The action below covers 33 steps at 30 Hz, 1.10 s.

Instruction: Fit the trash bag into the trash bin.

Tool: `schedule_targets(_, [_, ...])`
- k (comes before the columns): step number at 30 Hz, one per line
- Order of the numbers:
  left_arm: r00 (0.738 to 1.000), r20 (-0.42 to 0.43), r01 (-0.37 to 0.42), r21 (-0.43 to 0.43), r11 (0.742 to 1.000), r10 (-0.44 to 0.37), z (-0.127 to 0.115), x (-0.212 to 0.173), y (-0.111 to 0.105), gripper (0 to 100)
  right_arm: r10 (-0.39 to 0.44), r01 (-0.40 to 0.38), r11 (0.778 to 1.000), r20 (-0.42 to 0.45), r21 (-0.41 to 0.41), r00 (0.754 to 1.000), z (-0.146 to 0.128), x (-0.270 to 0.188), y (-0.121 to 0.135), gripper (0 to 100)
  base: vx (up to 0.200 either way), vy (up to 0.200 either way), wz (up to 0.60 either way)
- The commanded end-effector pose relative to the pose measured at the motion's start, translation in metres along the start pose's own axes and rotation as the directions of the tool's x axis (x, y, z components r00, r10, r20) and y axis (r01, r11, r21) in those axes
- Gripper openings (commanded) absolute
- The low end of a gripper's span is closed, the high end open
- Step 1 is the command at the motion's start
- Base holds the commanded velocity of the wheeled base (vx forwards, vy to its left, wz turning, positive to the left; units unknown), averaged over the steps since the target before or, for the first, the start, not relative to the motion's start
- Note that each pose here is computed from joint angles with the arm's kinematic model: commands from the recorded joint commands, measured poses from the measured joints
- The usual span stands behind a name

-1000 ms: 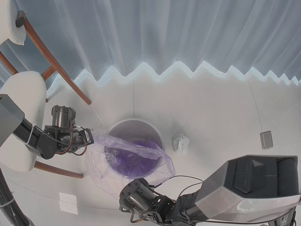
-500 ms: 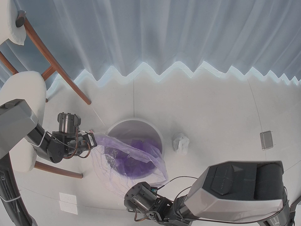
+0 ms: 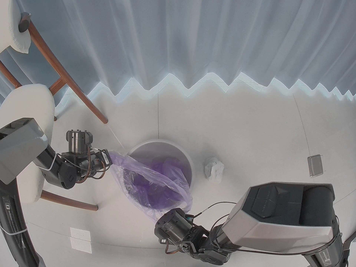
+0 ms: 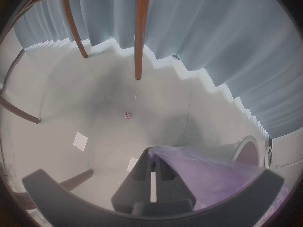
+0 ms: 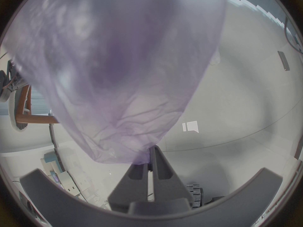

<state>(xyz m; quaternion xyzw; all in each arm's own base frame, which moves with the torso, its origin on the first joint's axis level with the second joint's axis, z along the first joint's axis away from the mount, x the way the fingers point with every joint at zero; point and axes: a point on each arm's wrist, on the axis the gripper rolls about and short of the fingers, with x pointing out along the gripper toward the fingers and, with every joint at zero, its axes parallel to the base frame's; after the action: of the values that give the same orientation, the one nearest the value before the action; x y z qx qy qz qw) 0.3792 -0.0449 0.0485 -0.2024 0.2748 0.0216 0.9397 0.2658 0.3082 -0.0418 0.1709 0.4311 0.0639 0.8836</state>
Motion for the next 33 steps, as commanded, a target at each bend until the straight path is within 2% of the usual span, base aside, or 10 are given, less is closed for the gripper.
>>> schedule_targets(1, [1.000,0.000,0.012,0.002,1.000,-0.012,-0.007,0.008,-0.002,0,-0.014,0.014,1.000,0.009,0.002,1.000,0.005,0.001,-0.003,0,0.000,0.000,0.00])
schedule_targets(11, [0.999,-0.004,0.032,-0.022,0.999,-0.032,-0.013,0.008,-0.009,0,-0.039,0.039,0.999,-0.002,-0.011,0.999,0.003,0.002,-0.006,0,0.000,0.000,0.00])
schedule_targets(12, [1.000,-0.010,0.029,-0.025,0.999,-0.029,-0.015,0.007,-0.009,100,-0.039,0.039,0.999,-0.002,-0.010,0.999,0.003,0.002,-0.006,100,0.000,0.000,0.00])
schedule_targets(16, [0.999,-0.002,0.033,-0.024,0.999,-0.033,-0.014,0.000,-0.009,100,-0.010,0.010,1.000,0.018,0.004,1.000,0.010,-0.009,0.001,100,0.000,0.000,0.00])
schedule_targets(24, [0.996,0.045,0.083,-0.014,0.996,-0.082,0.001,-0.051,-0.018,100,0.024,-0.024,1.000,0.027,0.006,0.999,0.018,-0.042,0.003,100,0.000,0.000,0.00])
schedule_targets(26, [0.989,0.050,0.141,-0.002,0.990,-0.140,0.005,-0.073,-0.025,100,0.042,-0.042,0.999,0.027,0.006,0.999,0.017,-0.056,0.004,100,0.000,0.000,0.00])
schedule_targets(33, [0.973,0.057,0.224,0.016,0.975,-0.224,0.004,-0.117,-0.030,100,0.089,-0.089,0.996,0.026,0.012,0.996,0.022,-0.082,0.004,100,0.000,0.000,0.00])
